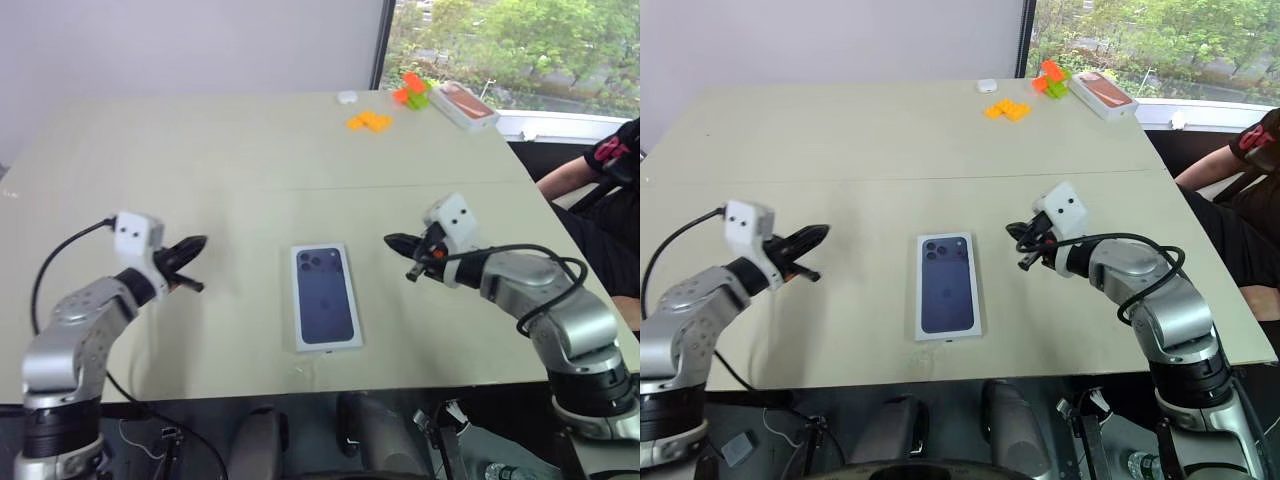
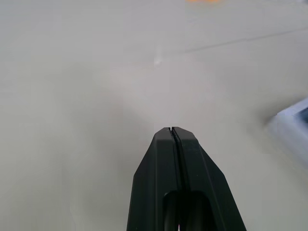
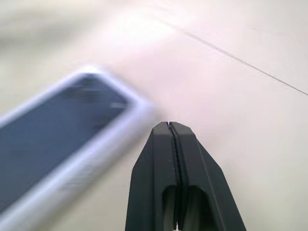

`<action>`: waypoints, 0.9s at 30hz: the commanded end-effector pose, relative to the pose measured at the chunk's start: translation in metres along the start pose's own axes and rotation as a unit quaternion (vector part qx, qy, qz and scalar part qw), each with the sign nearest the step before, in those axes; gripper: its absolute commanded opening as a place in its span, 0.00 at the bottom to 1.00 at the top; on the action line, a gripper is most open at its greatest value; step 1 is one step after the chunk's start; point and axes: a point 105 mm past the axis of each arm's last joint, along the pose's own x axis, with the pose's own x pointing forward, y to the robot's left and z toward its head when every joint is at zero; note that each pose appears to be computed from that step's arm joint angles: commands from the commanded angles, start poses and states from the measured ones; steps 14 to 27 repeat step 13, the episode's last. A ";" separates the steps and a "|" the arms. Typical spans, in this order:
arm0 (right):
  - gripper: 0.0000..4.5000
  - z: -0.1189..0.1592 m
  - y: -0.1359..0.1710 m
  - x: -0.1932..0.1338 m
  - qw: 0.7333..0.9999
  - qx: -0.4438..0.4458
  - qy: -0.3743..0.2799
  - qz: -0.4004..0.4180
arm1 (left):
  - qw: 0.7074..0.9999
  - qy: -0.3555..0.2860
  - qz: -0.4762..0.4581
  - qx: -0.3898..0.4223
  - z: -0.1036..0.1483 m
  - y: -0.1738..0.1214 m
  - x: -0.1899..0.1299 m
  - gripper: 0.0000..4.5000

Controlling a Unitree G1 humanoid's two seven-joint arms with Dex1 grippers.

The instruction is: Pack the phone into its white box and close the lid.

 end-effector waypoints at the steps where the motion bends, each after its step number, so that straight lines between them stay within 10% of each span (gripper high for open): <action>1: 0.00 0.012 -0.034 -0.005 0.996 0.017 -0.049 -0.071 | 0.998 -0.025 0.052 0.024 0.008 0.021 -0.021 0.01; 27: 0.00 -0.004 -0.027 -0.001 0.998 0.020 -0.045 -0.046 | 0.997 0.000 0.067 0.034 -0.010 0.023 -0.039 0.01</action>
